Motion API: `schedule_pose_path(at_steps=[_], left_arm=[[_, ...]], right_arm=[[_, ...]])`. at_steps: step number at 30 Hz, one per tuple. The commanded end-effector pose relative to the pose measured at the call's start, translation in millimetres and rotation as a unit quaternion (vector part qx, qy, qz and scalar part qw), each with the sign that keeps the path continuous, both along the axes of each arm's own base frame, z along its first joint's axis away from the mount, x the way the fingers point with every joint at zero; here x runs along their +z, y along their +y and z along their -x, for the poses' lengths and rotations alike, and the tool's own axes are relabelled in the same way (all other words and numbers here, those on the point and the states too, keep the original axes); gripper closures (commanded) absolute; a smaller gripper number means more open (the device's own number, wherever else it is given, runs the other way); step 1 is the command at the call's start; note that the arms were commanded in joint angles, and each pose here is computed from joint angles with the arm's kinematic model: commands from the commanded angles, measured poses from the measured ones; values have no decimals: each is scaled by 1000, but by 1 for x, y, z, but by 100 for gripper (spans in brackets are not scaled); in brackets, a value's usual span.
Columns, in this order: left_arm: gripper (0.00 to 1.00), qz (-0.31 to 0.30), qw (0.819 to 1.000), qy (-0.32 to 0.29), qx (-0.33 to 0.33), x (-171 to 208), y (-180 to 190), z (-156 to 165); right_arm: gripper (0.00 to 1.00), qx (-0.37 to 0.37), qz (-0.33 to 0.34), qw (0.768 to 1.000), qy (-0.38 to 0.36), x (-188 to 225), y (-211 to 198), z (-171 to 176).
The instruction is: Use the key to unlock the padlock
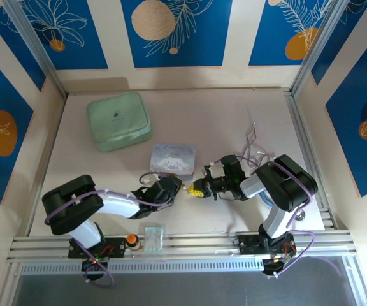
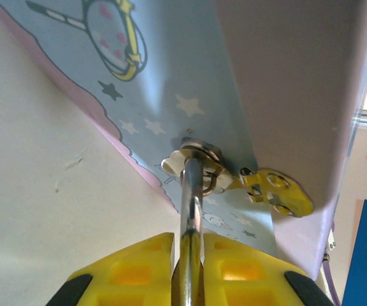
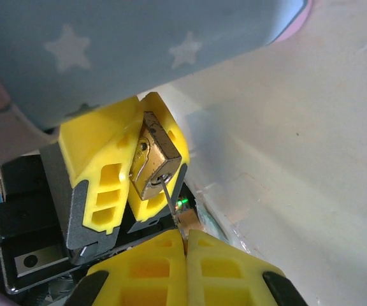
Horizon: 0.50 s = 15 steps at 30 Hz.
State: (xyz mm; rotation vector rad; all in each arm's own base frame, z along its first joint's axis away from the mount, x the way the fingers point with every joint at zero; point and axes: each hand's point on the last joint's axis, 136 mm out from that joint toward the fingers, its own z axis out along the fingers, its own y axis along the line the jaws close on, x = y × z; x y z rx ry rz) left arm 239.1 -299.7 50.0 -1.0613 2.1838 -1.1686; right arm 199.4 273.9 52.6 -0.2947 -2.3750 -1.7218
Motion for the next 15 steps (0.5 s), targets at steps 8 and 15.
schedule_pose_path(at_steps=[8,15], left_arm=[[100,55,998,-29,-20,30,-15,1],[100,83,994,-53,-36,40,-29,0]], right_arm=[[100,-14,-45,999,12,7,8,-14],[100,-16,-58,997,39,2,4,-15]])
